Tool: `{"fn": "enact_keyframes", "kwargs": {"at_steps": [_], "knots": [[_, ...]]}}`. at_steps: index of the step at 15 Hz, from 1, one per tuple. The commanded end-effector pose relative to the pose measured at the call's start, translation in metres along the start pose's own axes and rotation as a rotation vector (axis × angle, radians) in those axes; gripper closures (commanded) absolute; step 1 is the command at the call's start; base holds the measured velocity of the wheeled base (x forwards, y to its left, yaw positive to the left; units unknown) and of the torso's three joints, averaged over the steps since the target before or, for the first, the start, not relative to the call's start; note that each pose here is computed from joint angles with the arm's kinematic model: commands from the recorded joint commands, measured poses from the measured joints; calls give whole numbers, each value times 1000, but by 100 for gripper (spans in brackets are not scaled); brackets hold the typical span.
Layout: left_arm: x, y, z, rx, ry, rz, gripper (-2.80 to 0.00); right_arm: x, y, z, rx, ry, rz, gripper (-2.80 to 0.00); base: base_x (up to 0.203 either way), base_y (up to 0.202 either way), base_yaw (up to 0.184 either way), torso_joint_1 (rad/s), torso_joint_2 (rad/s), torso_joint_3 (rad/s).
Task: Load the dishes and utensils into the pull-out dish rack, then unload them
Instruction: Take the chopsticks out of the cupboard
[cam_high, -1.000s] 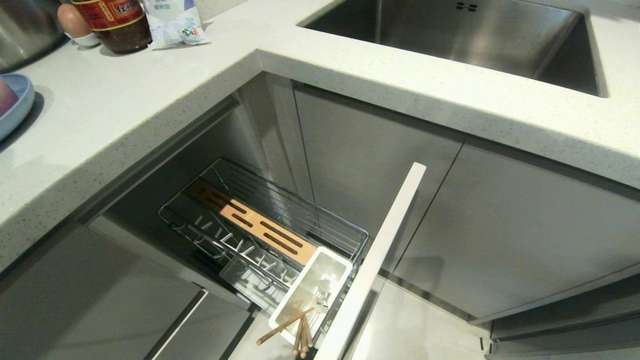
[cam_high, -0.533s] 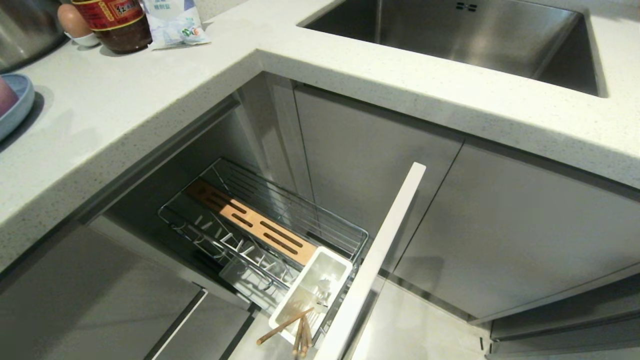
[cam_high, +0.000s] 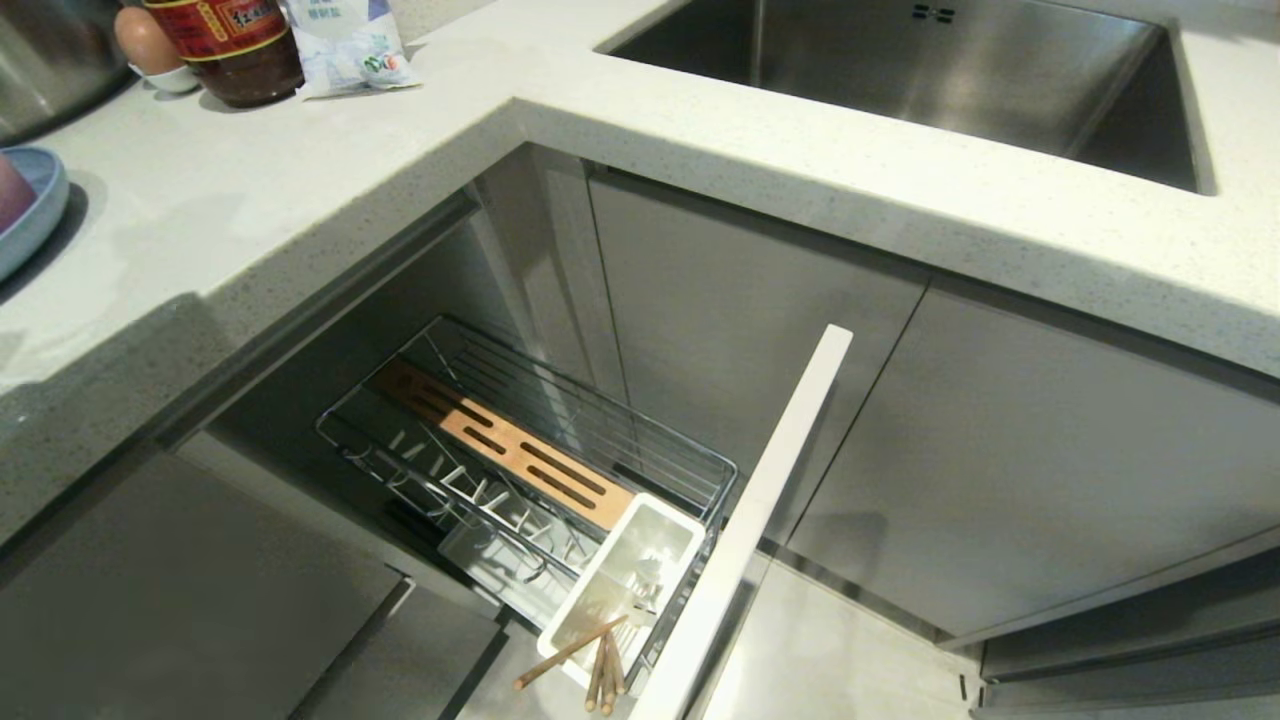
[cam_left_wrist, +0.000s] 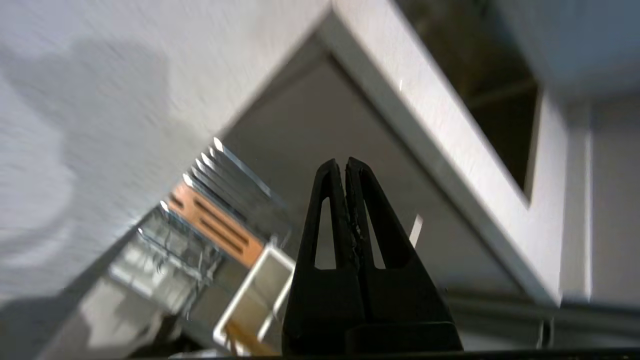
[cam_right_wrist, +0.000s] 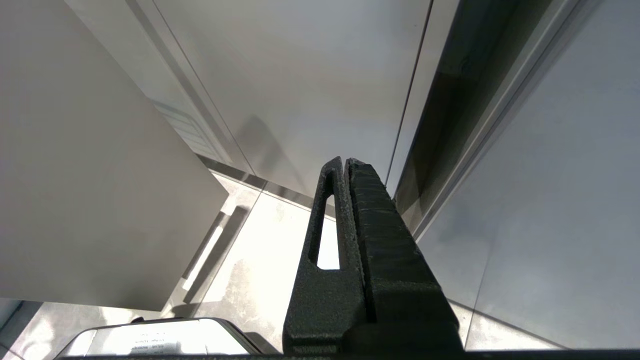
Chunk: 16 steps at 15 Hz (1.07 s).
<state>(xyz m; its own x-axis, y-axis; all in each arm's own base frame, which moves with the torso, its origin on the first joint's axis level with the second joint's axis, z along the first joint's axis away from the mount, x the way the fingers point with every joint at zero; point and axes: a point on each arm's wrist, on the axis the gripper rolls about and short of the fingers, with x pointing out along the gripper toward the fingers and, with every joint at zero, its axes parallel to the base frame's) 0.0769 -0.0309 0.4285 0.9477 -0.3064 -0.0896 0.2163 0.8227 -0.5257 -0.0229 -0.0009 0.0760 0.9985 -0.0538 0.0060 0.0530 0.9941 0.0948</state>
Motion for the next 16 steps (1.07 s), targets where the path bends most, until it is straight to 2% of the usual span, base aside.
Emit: {"fn": "enact_keyframes", "kwargs": {"at_steps": [1,3,5,7,10,14,16], "knots": [[40,-12,-30,67,177,7,0,0,0,0,1,-5,0,0,0,0,0,0,0,0],[67,-19,-63,197,308,89,0,0,0,0,1,-5,1,0,0,0,0,0,0,0],[84,-15,-90,307,483,191,0,0,0,0,1,-5,1,0,0,0,0,0,0,0],[98,-14,-107,364,615,247,0,0,0,0,1,-4,0,0,0,0,0,0,0,0],[116,-14,-127,397,811,283,0,0,0,0,1,-4,0,0,0,0,0,0,0,0],[145,-13,-159,366,1063,303,0,0,0,0,1,-4,0,0,0,0,0,0,0,0],[162,-8,-177,357,1177,343,0,0,0,0,1,-3,0,0,0,0,0,0,0,0]]}}
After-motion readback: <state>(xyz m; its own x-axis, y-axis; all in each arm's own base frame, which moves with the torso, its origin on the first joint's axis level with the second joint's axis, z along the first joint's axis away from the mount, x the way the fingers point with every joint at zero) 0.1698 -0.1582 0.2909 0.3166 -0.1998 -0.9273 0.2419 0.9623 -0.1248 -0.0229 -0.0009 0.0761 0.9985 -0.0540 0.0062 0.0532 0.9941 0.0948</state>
